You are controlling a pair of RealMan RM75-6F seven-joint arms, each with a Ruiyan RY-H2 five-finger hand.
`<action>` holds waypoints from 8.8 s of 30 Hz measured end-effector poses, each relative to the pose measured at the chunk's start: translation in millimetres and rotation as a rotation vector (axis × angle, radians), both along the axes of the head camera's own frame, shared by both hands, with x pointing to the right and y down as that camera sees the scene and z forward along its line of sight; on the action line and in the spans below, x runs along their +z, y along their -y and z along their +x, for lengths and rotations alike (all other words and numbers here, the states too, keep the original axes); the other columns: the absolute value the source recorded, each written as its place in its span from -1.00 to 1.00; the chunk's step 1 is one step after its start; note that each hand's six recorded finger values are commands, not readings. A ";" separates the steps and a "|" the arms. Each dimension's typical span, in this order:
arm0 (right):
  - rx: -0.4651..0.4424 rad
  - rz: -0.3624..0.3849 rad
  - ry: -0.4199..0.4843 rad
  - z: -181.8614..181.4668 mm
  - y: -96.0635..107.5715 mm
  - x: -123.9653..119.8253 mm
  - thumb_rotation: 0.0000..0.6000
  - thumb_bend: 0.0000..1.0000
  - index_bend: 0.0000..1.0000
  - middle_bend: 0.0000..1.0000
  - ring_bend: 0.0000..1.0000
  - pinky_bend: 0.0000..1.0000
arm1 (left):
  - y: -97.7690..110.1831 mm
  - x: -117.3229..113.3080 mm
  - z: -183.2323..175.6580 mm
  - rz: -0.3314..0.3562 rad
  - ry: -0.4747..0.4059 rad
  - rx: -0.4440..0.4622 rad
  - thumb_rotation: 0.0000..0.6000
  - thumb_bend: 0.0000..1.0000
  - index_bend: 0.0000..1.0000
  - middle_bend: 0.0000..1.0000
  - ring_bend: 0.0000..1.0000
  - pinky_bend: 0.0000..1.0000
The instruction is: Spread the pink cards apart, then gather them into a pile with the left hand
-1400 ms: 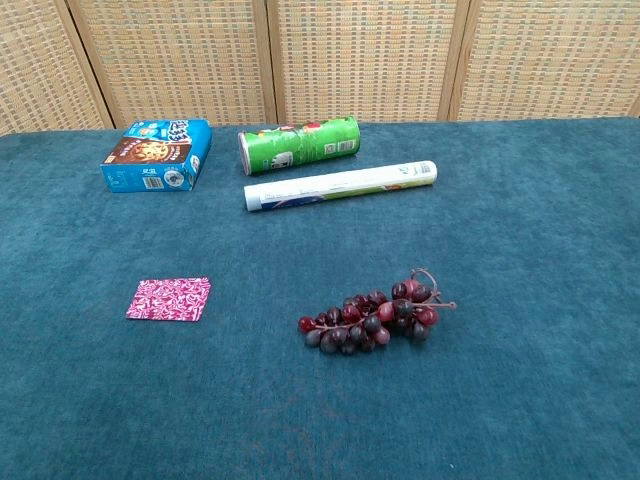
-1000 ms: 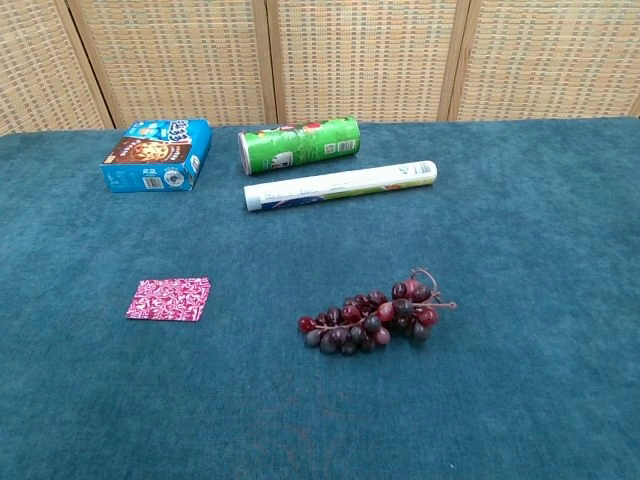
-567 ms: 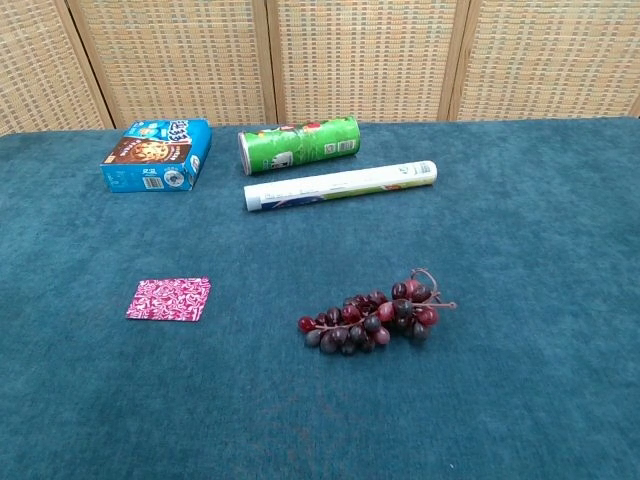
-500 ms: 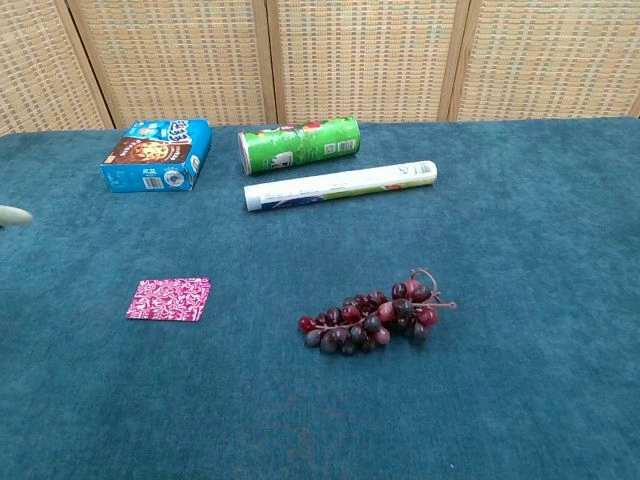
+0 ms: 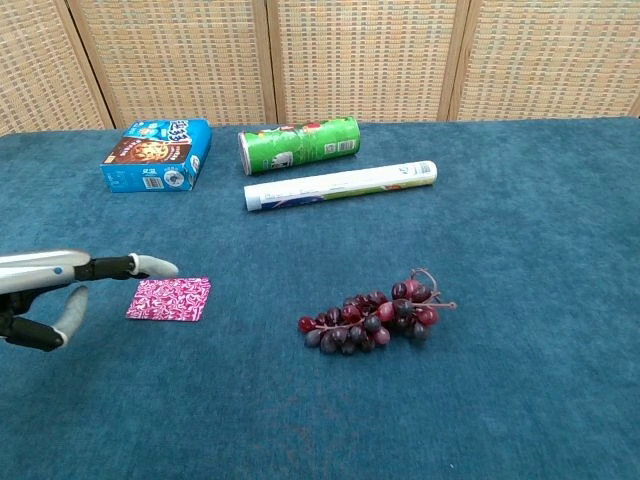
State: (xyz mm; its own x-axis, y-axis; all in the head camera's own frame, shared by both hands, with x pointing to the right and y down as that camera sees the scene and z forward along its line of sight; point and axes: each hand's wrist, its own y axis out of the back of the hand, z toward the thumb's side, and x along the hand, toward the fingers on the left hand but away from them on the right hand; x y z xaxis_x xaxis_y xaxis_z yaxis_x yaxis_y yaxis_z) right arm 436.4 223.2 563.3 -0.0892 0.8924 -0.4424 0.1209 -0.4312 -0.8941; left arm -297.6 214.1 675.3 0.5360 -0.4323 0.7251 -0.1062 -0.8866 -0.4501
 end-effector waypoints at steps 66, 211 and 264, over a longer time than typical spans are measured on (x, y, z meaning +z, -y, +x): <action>0.012 -0.008 0.009 0.6 -0.2 -0.1 1.00 -0.74 -0.86 -1.00 -1.00 -1.00 | 29.9 14.3 -5.0 -0.069 0.030 -0.082 1.00 1.00 -1.00 -1.00 -1.00 -1.00; 0.030 -0.037 0.051 2.6 -0.5 1.7 1.00 -0.74 -0.86 -1.00 -1.00 -1.00 | 41.0 65.1 20.3 0.169 0.270 -0.167 1.00 -0.38 0.41 -1.00 -1.00 -1.00; 0.030 -0.043 0.055 1.9 -0.4 2.4 1.00 -0.74 -0.86 -1.00 -1.00 -1.00 | 111.6 50.5 -69.9 0.029 0.382 -0.688 1.00 -0.38 0.42 -1.00 -1.00 -1.00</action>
State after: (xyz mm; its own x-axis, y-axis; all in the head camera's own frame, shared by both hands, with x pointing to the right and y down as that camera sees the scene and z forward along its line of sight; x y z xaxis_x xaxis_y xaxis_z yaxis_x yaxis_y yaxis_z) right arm 438.2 223.6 565.6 -0.0900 0.8695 -0.4857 0.1822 -0.4650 -0.8663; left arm -367.4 102.5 725.8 -0.1430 -0.5981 0.7886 -0.4606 -0.6650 -0.5879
